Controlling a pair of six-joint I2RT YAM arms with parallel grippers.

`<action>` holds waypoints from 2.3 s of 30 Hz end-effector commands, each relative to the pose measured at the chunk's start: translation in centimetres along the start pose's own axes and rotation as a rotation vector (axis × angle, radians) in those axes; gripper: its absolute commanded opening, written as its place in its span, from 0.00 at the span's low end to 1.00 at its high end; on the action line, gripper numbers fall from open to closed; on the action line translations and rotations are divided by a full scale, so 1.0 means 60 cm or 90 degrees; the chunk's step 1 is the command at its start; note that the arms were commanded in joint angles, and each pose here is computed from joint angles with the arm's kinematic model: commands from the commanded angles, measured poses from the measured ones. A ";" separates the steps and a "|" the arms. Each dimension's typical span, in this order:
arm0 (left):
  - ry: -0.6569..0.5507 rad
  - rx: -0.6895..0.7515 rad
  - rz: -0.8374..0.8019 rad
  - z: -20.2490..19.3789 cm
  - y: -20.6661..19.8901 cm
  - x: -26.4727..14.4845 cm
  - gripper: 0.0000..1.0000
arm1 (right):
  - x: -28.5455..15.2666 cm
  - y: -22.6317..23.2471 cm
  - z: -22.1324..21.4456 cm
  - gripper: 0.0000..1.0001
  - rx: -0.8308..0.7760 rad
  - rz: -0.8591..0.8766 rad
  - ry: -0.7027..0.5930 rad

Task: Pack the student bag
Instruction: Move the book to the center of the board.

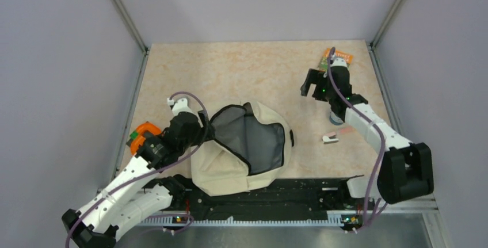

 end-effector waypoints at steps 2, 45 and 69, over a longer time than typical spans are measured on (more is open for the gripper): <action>-0.126 0.046 -0.030 0.117 -0.036 -0.063 0.88 | 0.039 -0.089 0.049 0.98 0.078 -0.048 0.010; -0.153 0.034 -0.253 0.169 -0.147 -0.028 0.92 | 0.250 -0.273 0.125 0.64 0.290 -0.121 0.000; -0.148 0.034 -0.220 0.157 -0.126 -0.020 0.91 | 0.292 -0.278 0.090 0.49 0.323 -0.102 0.006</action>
Point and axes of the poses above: each gripper's point midway between its finger pads, its own x axis out along the fingers, its own y axis along the line the jaws close on, z = x × y, the point moved 4 cm from there along -x, back along the fingers, and after that the axes turned 3 degrees about x, right-handed, at the moved point
